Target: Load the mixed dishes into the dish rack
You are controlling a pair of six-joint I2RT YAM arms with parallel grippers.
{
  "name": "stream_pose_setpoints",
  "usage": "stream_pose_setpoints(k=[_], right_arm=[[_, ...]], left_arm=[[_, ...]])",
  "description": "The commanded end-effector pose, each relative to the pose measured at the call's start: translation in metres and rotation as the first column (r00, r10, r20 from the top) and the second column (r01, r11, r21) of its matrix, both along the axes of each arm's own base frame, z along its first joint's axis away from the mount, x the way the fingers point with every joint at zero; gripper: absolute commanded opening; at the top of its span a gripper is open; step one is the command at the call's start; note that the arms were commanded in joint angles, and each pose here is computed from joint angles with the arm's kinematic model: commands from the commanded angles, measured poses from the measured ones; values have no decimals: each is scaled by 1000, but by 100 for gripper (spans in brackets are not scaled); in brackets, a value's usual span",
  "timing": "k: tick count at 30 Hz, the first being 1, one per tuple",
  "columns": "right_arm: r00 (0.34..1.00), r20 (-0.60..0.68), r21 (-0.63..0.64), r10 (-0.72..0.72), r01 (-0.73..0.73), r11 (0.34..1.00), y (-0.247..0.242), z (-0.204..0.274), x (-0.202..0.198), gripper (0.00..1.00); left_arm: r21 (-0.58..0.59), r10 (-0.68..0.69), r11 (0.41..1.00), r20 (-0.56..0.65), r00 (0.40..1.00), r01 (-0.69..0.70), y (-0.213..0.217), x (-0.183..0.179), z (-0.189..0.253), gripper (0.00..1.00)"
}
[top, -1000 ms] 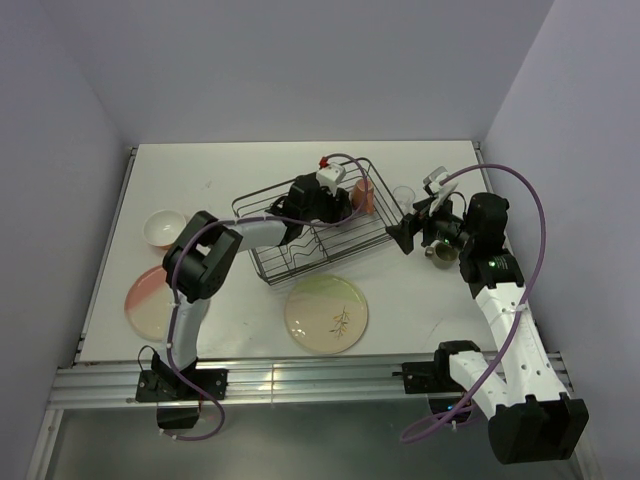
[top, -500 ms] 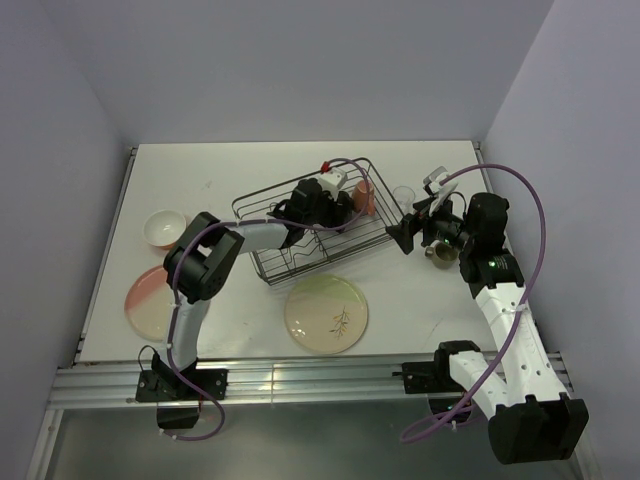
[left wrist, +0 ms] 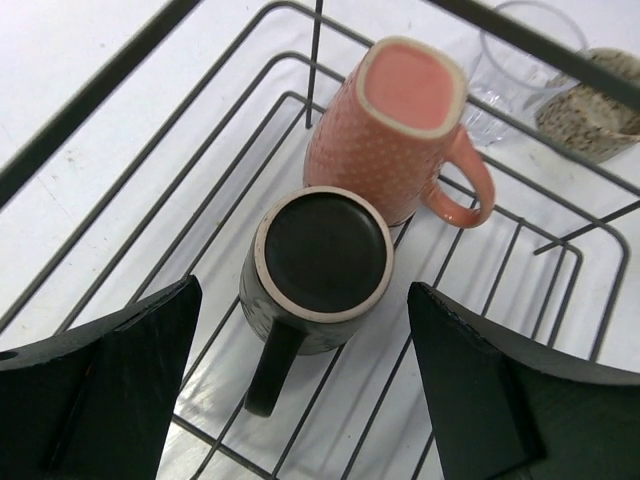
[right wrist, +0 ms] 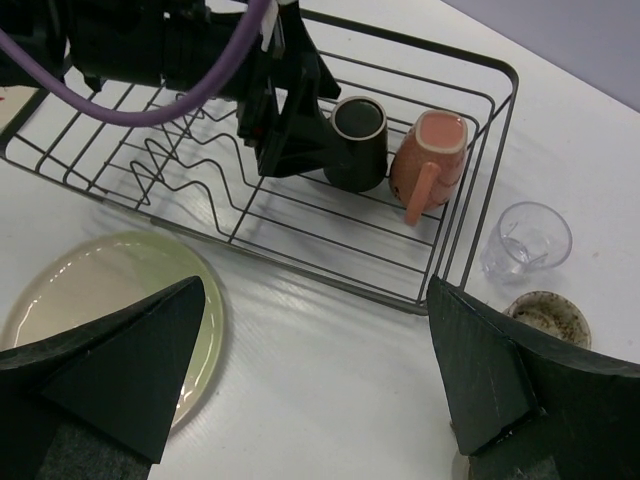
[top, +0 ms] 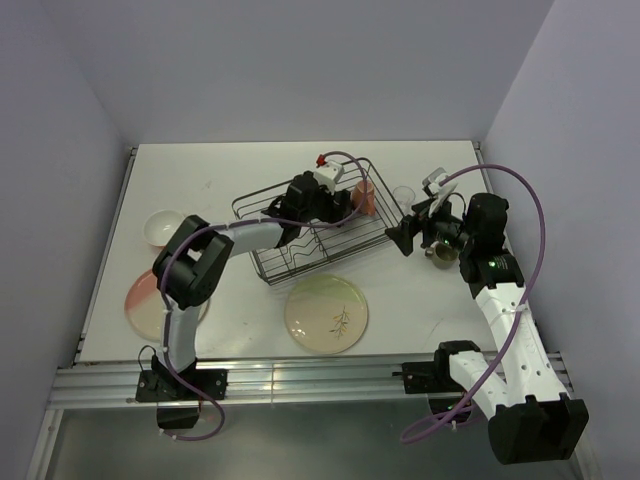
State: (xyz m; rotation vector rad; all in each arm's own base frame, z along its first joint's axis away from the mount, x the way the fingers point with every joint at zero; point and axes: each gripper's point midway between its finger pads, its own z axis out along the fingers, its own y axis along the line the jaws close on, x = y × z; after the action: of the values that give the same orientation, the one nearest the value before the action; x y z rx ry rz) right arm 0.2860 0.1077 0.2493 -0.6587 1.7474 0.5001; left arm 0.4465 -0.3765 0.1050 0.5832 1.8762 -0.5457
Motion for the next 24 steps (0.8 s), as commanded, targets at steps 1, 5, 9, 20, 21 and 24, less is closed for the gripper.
stream_pose_setpoints(k=[1,5,9,20,21,24], right_arm=[[999,31,7,9,-9,1000,0,17,0,99],[1000,19,27,7,-7,1000,1,23,1,99],[999,-29,65,-30,31,997,-6,26,10,99],[826,-475,104,-304,396,912,-65,-22,99,79],[810,-495,95,-315,411,907,-68,-26,106,77],[745,-571,66,-344,460,886,-76,-47,136,68]], left_arm=[[-50,-18,999,65,998,21,-1,-7,44,91],[-59,-39,997,77,996,44,3,-17,55,92],[-68,-36,997,92,995,43,11,-26,68,92],[-169,220,963,34,975,-211,79,-39,142,99],[-177,253,953,13,967,-246,87,-40,145,99],[-221,333,914,-75,940,-341,116,-45,156,99]])
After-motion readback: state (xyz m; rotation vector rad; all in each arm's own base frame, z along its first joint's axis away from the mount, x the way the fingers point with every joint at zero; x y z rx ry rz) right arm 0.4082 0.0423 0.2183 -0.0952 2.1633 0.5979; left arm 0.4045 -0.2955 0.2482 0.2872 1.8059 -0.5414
